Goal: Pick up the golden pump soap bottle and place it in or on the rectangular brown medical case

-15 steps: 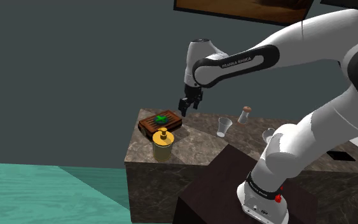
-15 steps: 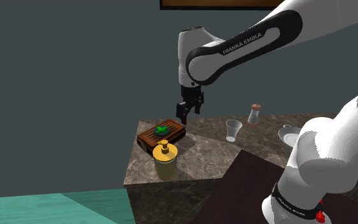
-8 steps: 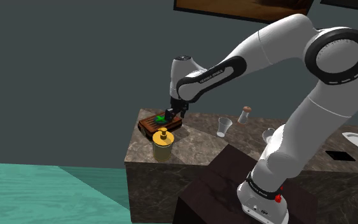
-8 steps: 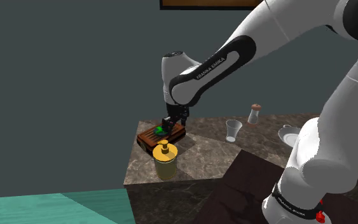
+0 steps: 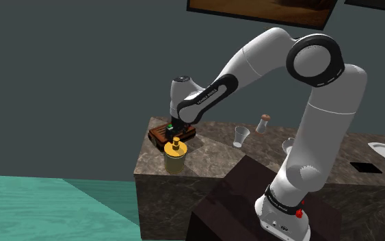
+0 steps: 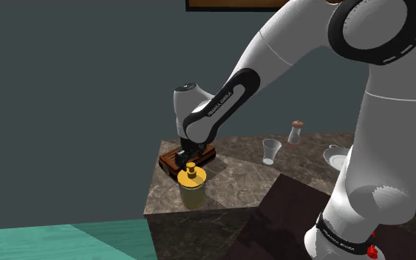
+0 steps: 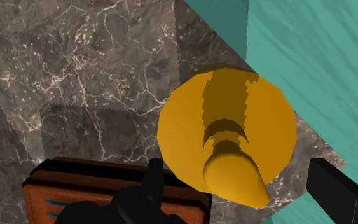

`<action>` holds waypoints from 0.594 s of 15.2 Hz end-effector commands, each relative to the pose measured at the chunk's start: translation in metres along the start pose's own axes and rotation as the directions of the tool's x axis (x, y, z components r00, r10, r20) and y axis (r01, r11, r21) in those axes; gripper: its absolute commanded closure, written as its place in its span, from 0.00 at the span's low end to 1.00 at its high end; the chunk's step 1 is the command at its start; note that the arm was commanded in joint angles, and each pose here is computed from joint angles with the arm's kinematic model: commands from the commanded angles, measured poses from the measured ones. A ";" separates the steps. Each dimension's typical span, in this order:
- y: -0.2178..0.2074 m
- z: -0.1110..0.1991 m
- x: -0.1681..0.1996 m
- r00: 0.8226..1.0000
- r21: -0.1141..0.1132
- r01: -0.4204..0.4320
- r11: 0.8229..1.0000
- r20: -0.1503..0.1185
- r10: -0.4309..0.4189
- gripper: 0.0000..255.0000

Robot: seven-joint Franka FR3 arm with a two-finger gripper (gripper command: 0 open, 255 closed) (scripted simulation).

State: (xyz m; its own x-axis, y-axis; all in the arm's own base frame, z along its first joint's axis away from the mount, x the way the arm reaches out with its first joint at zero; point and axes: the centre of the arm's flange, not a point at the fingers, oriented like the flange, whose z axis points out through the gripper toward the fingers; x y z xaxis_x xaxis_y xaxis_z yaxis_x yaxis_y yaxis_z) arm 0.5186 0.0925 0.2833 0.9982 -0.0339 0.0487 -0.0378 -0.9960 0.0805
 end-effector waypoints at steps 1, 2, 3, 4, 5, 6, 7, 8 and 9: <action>-0.001 0.012 0.004 1.000 0.000 -0.001 1.000 -0.001 0.001 0.00; -0.001 0.017 0.004 1.000 0.000 -0.001 1.000 -0.001 0.001 0.00; -0.001 0.022 0.004 1.000 0.000 -0.001 1.000 -0.001 0.001 0.00; -0.001 0.027 0.004 1.000 0.000 -0.001 1.000 -0.001 0.001 0.00; -0.001 0.033 0.004 1.000 0.000 -0.001 1.000 -0.001 0.001 0.00; -0.001 0.041 0.004 1.000 0.000 -0.001 1.000 -0.001 0.001 0.00; -0.001 0.041 0.004 1.000 0.000 -0.001 1.000 -0.001 0.001 0.00; -0.001 0.041 0.004 1.000 0.000 -0.001 1.000 -0.001 0.001 0.00; -0.001 0.041 0.004 1.000 0.000 -0.001 1.000 -0.001 0.001 0.00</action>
State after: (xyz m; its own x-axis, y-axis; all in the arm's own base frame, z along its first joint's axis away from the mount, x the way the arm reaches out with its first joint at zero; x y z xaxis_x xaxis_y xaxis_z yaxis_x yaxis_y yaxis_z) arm 0.5245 0.0903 0.2432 0.9982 -0.0347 0.0497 -0.0386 -0.9960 0.0802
